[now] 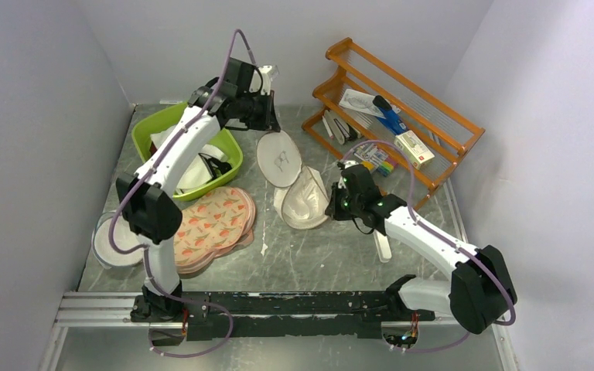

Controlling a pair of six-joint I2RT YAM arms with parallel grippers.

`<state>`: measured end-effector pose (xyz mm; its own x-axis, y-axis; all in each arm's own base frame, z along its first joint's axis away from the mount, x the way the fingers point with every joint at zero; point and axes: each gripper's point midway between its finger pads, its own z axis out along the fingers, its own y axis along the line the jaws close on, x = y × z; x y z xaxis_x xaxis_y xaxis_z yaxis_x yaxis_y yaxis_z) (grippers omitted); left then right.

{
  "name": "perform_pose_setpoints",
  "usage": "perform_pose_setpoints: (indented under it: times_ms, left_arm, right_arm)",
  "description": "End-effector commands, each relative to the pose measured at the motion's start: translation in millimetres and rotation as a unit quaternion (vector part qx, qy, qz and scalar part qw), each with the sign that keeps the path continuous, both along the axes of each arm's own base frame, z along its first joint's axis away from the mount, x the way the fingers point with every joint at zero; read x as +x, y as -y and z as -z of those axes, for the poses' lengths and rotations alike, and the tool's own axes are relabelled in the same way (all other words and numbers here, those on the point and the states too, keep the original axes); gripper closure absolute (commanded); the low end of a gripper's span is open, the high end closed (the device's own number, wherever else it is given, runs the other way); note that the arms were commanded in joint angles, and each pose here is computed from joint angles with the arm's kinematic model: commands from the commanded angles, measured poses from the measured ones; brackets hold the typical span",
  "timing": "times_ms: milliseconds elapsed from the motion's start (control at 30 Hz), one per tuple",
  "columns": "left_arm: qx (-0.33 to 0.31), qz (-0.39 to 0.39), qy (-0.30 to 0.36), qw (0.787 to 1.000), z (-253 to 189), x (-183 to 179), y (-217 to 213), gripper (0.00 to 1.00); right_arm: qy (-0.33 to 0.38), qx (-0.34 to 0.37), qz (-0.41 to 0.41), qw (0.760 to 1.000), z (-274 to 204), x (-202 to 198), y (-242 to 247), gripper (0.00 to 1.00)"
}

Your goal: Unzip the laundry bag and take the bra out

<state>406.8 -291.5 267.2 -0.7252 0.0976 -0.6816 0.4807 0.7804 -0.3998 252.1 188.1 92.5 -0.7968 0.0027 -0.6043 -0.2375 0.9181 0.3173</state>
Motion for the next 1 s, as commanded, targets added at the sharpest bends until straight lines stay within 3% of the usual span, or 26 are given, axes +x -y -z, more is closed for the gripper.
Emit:
perform_pose_setpoints:
  times_ms: [0,167,300,367,533,733,867,967]
  left_arm:
    - [0.021,-0.018,0.012,1.0,14,39,-18,0.92]
    - [0.079,-0.066,0.055,0.993,19,87,-39,0.71]
    - [0.13,-0.107,0.099,0.981,7,101,-63,0.33]
    - [0.129,-0.109,0.118,0.979,-3,93,-69,0.24]
    - [0.064,-0.07,0.11,0.989,-19,45,-60,0.18]
    - [-0.109,0.073,0.053,0.99,-2,-54,-4,0.09]
    - [-0.145,0.106,0.014,0.984,15,-104,32,0.2]
    - [-0.125,0.112,0.004,0.986,41,-125,57,0.34]
  right_arm:
    - [-0.005,0.011,-0.009,1.0,-1,3,0,1.0]
    - [0.003,0.036,-0.007,0.999,-10,11,-7,1.0]
    - [0.013,0.061,-0.022,0.998,-21,17,-19,1.0]
    - [0.021,0.066,-0.02,0.997,-22,19,-20,1.0]
    - [0.03,0.074,-0.023,0.997,-29,26,-25,1.0]
    - [0.03,0.073,-0.026,0.997,-28,33,-29,1.0]
    - [0.026,0.073,-0.036,0.996,-27,33,-33,1.0]
    - [0.025,0.079,-0.04,0.996,-26,30,-34,1.0]
